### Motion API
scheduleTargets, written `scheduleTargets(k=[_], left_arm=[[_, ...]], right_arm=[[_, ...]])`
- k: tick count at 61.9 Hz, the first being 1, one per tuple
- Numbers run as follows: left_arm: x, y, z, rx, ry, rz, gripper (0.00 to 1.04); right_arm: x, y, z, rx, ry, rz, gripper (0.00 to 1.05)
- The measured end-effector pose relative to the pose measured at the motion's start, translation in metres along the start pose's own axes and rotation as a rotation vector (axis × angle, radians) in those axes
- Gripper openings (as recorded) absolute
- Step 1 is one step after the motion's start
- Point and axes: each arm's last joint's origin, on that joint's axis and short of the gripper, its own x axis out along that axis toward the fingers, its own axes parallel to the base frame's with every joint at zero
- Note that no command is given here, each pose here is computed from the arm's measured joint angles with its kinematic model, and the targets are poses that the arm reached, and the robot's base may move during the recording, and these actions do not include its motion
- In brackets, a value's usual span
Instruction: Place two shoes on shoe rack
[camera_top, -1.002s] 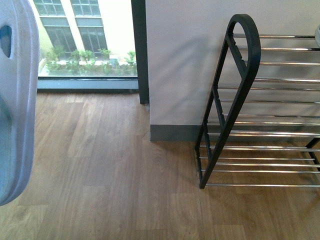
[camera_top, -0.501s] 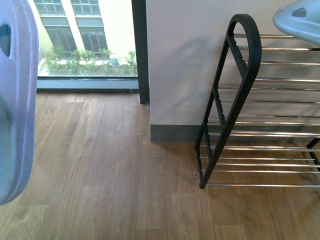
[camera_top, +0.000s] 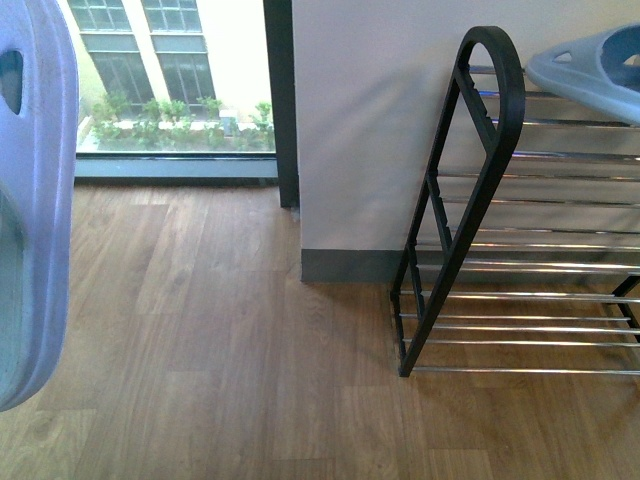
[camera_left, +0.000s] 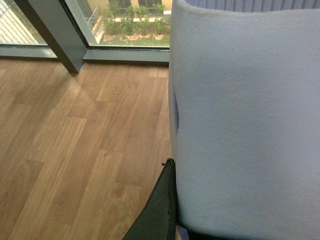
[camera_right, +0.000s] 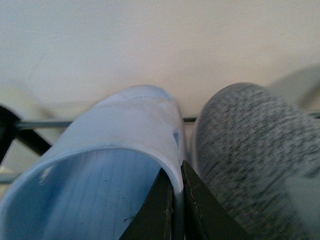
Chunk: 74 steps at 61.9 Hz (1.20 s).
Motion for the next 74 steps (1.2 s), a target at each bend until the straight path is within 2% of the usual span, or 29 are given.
scheduleTargets(k=[12,23,41,62,66,74], left_arm=[[0.000,0.000,0.000,0.000,0.000,0.000,0.02],[0.000,0.000,0.000,0.000,0.000,0.000,0.02],[0.000,0.000,0.000,0.000,0.000,0.000,0.02],[0.000,0.000,0.000,0.000,0.000,0.000,0.02],[0.000,0.000,0.000,0.000,0.000,0.000,0.02],[0.000,0.000,0.000,0.000,0.000,0.000,0.02]], right_arm=[[0.015,-0.014,0.001,-0.008,-0.053,-0.108,0.01],[0.022,-0.027,0.002,-0.045,-0.074,-0.149,0.01],[0.021,-0.036,0.003,-0.094,-0.102,-0.179,0.01],[0.009,-0.029,-0.001,-0.107,-0.087,-0.143,0.02],[0.006,-0.028,0.001,-0.104,-0.089,-0.155,0.15],[-0.003,-0.027,0.004,-0.091,-0.093,-0.147,0.34]])
